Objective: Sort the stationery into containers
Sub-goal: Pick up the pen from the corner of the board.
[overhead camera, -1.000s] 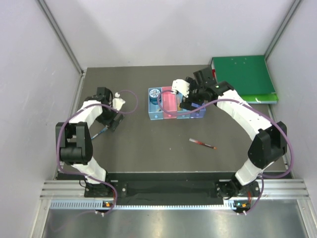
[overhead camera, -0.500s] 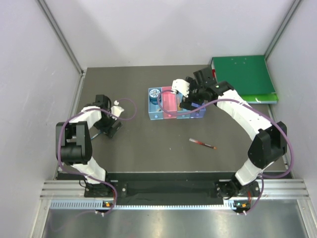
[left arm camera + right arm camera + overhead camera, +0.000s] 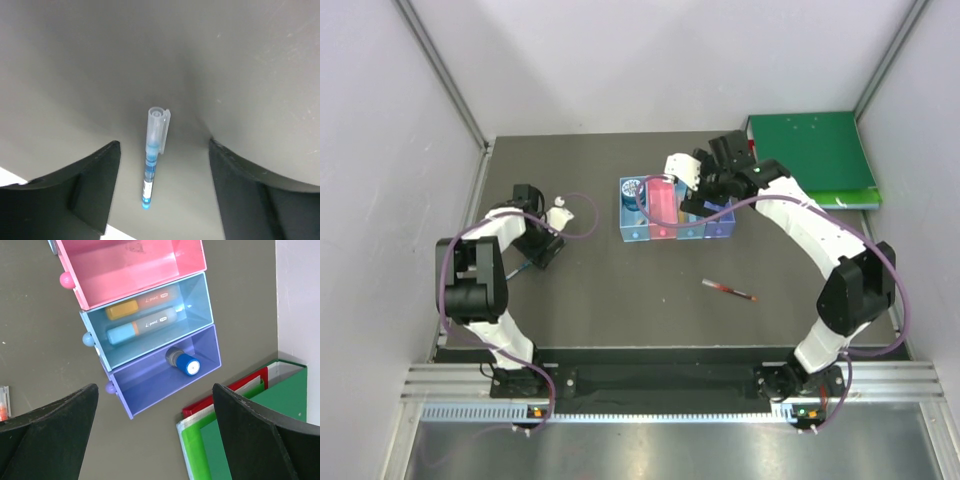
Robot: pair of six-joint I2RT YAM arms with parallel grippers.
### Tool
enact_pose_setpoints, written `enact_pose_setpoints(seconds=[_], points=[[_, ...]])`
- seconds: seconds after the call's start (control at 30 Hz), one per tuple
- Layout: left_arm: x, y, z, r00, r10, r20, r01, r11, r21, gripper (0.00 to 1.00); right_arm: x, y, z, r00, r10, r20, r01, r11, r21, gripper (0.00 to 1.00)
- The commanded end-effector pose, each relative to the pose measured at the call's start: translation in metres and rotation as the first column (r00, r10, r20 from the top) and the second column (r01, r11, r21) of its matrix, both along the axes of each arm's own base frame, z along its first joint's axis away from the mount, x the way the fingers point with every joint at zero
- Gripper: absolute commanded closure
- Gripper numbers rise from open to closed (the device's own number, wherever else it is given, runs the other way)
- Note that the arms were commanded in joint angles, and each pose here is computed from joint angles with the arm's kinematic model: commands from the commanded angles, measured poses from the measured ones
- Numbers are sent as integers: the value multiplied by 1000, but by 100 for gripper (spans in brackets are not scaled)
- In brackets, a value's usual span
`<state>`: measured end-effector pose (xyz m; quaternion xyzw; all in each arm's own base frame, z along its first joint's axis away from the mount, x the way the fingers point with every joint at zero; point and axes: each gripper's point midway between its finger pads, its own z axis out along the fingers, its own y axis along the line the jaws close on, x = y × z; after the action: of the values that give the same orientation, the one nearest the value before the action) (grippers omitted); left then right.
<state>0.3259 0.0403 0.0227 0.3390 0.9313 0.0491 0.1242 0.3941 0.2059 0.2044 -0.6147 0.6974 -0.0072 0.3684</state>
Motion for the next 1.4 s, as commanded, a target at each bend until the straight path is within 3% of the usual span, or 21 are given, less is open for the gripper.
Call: enact_pose_setpoints(seconds=[0.0, 0.13, 0.33, 0.47, 0.67, 0.8, 1.0, 1.2, 1.37], points=[[9, -4, -33, 998, -53, -15, 52, 998, -43, 32, 15, 5, 20, 998, -22, 55, 20, 999, 37, 4], [4, -1, -36, 998, -56, -35, 54, 998, -42, 59, 22, 0, 23, 997, -42, 71, 39, 999, 37, 4], [0, 8, -34, 998, -45, -43, 43, 998, -40, 79, 32, -9, 29, 993, -75, 95, 72, 997, 40, 4], [-3, 8, -31, 998, -36, -56, 34, 998, -44, 99, 39, -15, 33, 989, -94, 113, 90, 995, 41, 4], [25, 0, 6, 1000, 31, 2, -31, 994, -105, 100, 46, -28, 33, 983, -133, 125, 129, 991, 37, 4], [61, -18, 61, 991, 107, 75, -88, 970, -226, 100, 53, -42, 32, 974, -189, 129, 184, 982, 48, 4], [102, -38, 127, 970, 158, 183, -86, 933, -348, 100, 57, -57, 28, 959, -252, 129, 247, 967, 55, 4], [116, -51, 160, 954, 179, 240, -69, 911, -407, 100, 55, -65, 29, 952, -276, 137, 270, 961, 60, 4], [131, -80, 196, 931, 216, 294, -32, 851, -524, 100, 53, -68, 27, 949, -284, 137, 279, 959, 57, 4]])
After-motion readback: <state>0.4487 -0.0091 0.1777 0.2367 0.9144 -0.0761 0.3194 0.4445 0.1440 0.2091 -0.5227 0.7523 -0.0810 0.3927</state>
